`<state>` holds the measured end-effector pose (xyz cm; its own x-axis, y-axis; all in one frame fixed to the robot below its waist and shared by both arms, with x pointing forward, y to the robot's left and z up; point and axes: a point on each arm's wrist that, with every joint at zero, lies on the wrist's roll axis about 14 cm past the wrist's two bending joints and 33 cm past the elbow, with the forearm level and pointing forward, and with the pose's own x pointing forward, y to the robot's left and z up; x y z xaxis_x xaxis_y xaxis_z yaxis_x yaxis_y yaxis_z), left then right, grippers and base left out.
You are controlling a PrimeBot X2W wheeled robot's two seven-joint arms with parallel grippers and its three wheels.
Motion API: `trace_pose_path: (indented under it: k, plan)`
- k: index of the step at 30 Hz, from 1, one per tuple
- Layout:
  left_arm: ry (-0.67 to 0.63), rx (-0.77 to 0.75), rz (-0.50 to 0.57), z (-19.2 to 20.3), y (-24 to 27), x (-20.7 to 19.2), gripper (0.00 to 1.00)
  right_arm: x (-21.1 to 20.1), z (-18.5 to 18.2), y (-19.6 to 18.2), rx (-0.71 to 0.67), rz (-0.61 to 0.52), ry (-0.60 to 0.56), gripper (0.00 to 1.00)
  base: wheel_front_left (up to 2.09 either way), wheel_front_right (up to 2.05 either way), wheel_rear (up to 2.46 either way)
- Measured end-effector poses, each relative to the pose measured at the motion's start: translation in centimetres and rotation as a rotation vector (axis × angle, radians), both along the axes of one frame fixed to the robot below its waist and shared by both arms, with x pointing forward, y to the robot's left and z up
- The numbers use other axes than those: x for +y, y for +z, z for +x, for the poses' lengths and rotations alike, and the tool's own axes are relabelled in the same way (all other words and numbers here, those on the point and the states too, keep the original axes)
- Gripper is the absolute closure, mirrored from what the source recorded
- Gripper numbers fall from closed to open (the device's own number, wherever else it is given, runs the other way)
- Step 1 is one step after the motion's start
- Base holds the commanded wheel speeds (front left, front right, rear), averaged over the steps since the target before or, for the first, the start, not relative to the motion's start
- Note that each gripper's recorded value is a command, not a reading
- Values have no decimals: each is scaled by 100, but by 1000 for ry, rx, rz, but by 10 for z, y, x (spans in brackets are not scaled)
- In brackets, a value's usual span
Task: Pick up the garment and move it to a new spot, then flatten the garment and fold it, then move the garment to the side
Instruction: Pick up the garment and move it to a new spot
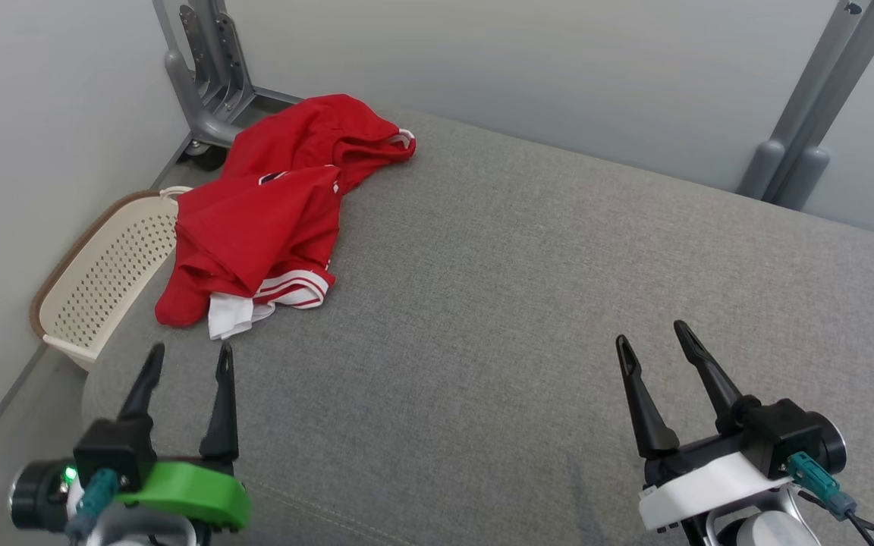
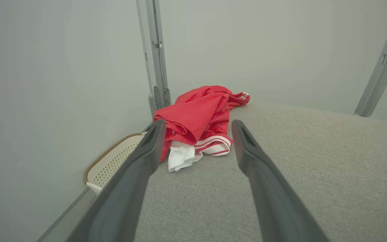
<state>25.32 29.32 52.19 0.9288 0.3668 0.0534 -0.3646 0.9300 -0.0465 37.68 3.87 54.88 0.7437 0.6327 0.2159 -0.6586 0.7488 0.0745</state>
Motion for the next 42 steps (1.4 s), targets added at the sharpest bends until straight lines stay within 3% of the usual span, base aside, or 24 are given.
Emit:
trace_pose_path:
  k: [13, 19, 30, 42]
  plan:
    - [-172, 75, 241, 93, 74, 33, 0, 4, 26, -7, -7, -8, -8, 0, 0, 0, 0]
    - [-182, 155, 246, 134, 83, 54, 0, 3, 41, -8, -15, 5, -22, 0, 0, 0, 0]
    - [-220, 432, 225, 184, 17, 69, 0, -17, 66, -14, -33, 4, -87, 0, 0, 0, 0]
    - [-284, 694, 153, 201, -80, 60, 0, -38, 87, -29, -27, -22, -149, 0, 0, 0, 0]
